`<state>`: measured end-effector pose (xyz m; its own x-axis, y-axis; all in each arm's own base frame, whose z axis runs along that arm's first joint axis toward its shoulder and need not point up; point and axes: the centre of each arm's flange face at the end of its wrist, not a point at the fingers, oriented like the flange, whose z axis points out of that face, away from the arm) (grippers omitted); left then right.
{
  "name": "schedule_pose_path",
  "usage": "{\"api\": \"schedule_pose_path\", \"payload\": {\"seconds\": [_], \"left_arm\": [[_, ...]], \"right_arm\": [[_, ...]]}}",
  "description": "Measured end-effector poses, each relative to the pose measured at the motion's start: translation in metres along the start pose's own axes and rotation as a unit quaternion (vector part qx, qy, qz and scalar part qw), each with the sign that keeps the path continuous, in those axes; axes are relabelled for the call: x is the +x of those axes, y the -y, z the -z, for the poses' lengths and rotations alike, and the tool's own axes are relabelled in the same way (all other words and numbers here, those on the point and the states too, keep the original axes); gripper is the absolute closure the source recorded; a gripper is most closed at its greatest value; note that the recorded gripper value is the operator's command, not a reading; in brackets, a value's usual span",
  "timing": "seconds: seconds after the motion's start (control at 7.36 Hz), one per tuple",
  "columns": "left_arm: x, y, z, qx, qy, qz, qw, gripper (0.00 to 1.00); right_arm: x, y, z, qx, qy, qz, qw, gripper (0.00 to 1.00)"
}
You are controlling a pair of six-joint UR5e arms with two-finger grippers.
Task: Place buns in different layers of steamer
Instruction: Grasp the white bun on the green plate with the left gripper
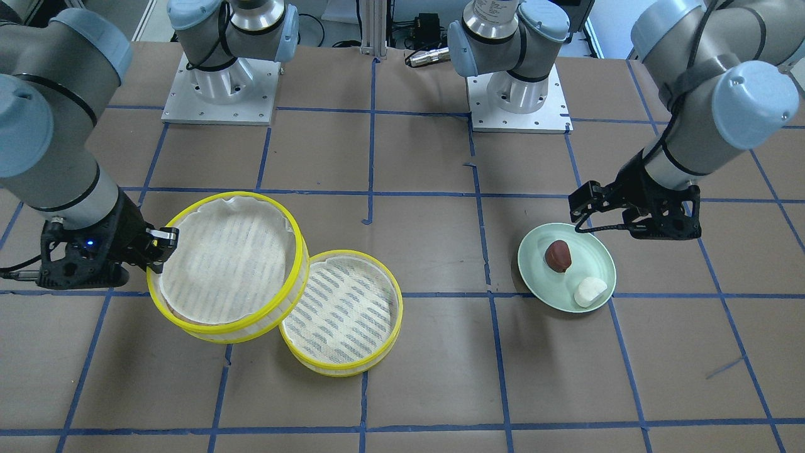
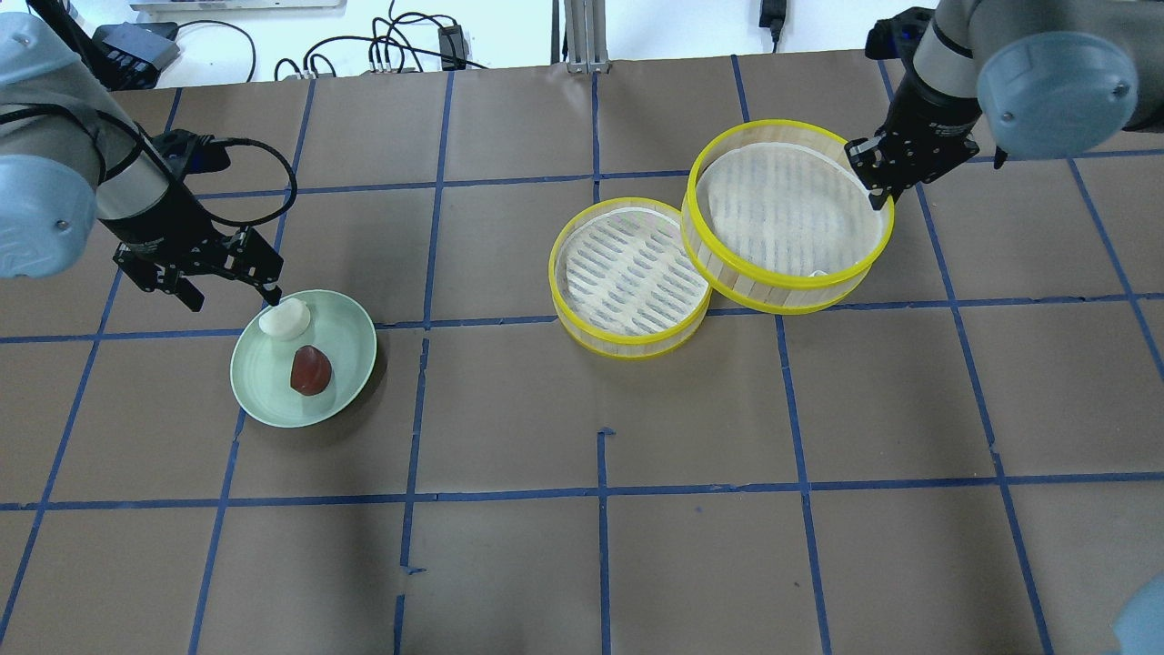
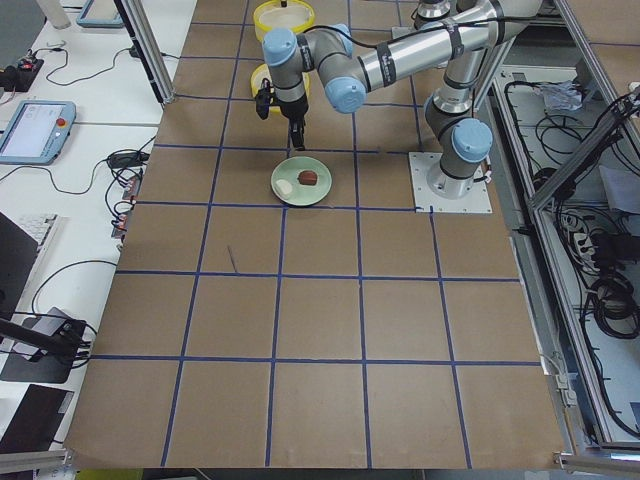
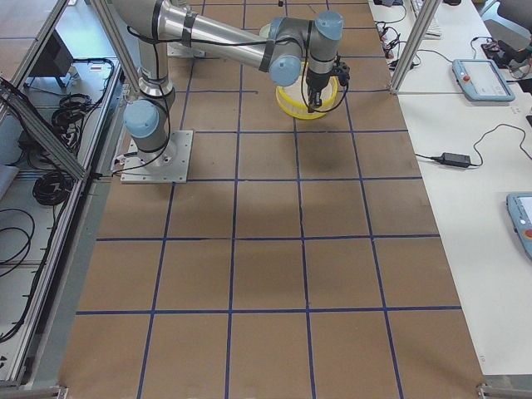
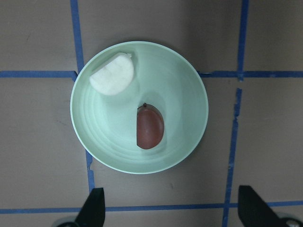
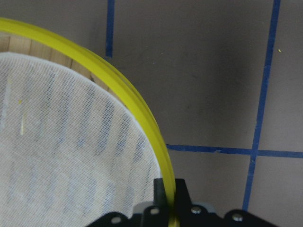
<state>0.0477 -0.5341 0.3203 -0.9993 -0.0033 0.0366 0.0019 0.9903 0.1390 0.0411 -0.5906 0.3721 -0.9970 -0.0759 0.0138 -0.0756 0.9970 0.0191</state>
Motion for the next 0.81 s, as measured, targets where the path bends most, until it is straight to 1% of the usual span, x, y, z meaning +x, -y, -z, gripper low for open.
{"api": "schedule_pose_path", "payload": {"seconds": [0.14,0.27,0.41,0.54,0.81], "left_arm": [[-0.023,0.012,-0.02,0.002,0.003,-0.005,1.0,0.04],[-0.037,0.021,-0.041,-0.004,0.0,-0.009,1.0,0.04],[-0.042,0.028,-0.063,-0.015,-0.006,-0.011,0.9998,0.04],[-0.043,0.032,-0.081,-0.02,-0.009,-0.012,0.9997,0.04],[-0.041,0.043,-0.1,0.004,-0.017,-0.012,0.9998,0.05]], "right_arm": [[0.008,-0.001,0.001,-0.001,-0.009,0.0,1.0,0.93],[0.011,-0.002,0.001,-0.001,-0.014,0.0,0.9999,0.93],[0.011,-0.002,0.0,-0.001,-0.016,-0.001,0.9999,0.93],[0.011,-0.003,0.0,-0.002,-0.017,-0.003,0.9999,0.93],[0.011,-0.003,-0.001,-0.002,-0.017,-0.003,0.9998,0.93]]}}
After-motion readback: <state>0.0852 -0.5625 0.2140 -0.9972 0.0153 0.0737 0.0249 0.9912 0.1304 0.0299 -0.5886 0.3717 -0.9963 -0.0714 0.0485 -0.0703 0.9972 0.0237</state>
